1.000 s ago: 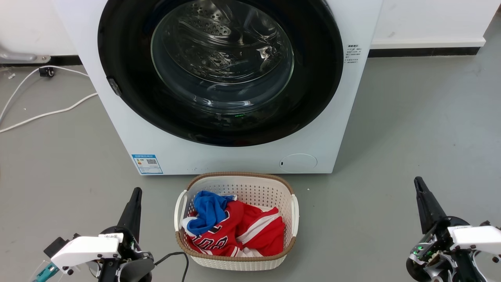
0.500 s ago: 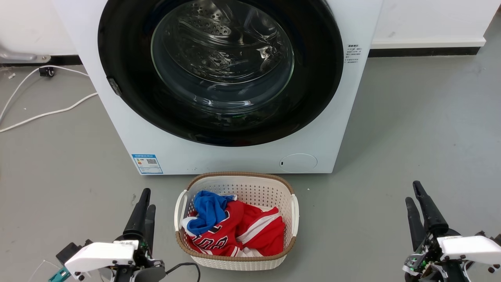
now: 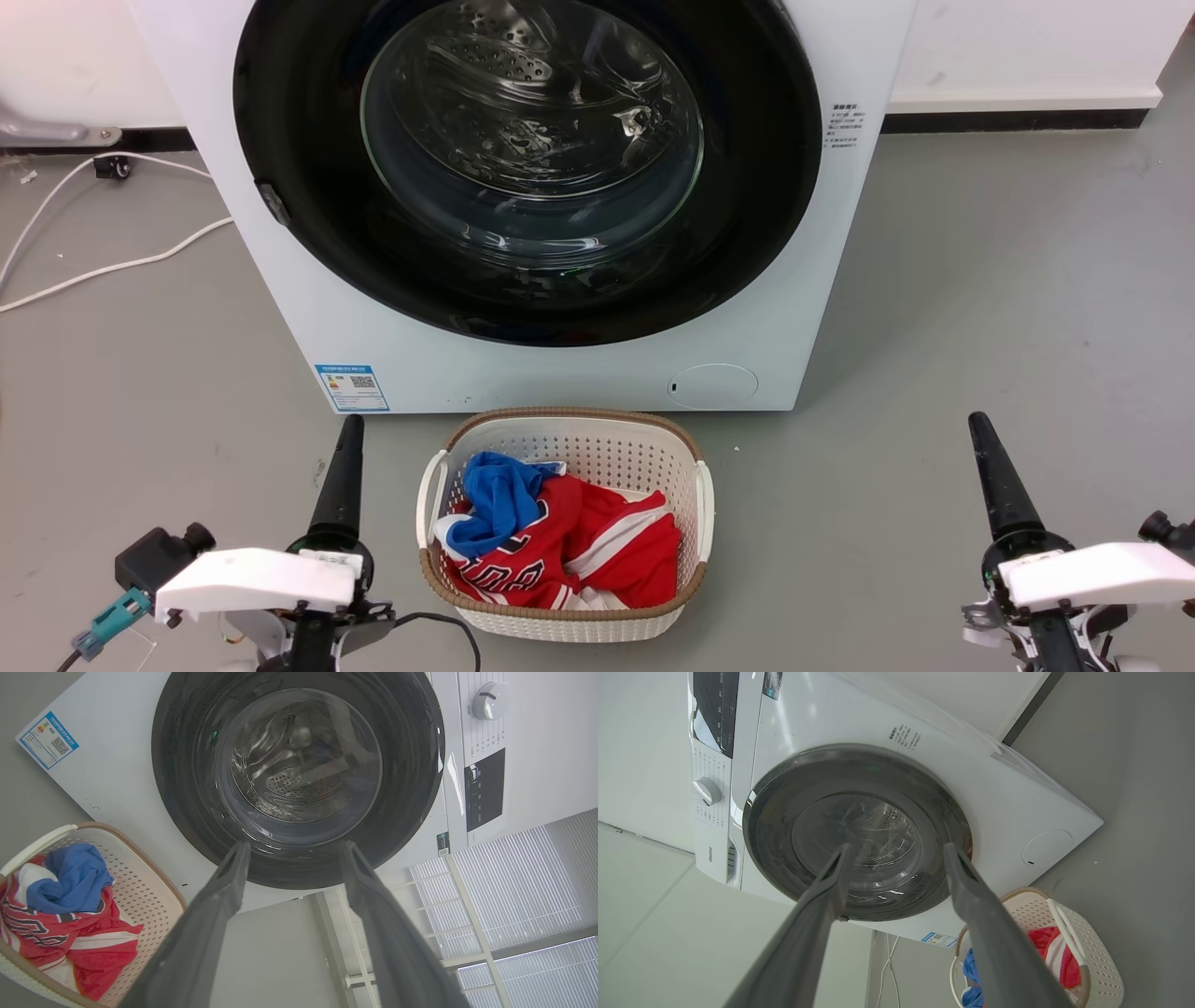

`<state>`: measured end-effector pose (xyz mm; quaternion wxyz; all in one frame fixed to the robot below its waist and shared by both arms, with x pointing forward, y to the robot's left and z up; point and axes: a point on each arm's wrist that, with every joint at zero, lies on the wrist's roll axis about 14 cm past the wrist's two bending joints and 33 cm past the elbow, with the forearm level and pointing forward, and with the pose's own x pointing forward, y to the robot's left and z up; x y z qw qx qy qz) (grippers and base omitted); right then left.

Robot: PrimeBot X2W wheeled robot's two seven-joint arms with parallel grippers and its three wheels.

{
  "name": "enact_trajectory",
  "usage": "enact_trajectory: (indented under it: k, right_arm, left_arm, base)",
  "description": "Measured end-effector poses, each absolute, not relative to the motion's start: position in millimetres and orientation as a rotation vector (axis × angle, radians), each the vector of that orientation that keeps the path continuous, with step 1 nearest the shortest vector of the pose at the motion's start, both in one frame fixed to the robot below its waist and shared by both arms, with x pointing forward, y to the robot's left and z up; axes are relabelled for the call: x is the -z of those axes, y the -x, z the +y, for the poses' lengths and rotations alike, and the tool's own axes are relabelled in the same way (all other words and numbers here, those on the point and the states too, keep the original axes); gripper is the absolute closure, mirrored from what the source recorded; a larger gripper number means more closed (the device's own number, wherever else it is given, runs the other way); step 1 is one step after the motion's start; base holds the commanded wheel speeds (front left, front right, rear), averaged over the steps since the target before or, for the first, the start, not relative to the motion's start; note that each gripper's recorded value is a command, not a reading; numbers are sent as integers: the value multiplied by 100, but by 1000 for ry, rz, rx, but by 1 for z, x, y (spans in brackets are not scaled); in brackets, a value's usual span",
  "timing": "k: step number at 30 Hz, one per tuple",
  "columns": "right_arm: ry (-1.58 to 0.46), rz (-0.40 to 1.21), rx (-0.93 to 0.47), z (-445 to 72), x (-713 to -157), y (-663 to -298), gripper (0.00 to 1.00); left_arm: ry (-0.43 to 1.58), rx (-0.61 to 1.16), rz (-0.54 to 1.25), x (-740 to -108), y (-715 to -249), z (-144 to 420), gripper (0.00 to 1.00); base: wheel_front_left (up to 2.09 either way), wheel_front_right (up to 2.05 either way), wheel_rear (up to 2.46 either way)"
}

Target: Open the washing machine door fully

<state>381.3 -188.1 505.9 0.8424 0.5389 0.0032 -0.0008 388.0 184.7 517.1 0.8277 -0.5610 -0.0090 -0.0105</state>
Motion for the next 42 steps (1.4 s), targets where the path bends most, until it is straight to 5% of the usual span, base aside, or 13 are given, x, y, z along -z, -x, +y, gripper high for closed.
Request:
enact_trajectory:
  k: [42]
  right_arm:
    - [-381, -11, -93, -166, -516, -378, 0]
  left_arm:
    - [406, 101, -62, -529, -388, 167, 0]
  base:
    - [0, 0, 0]
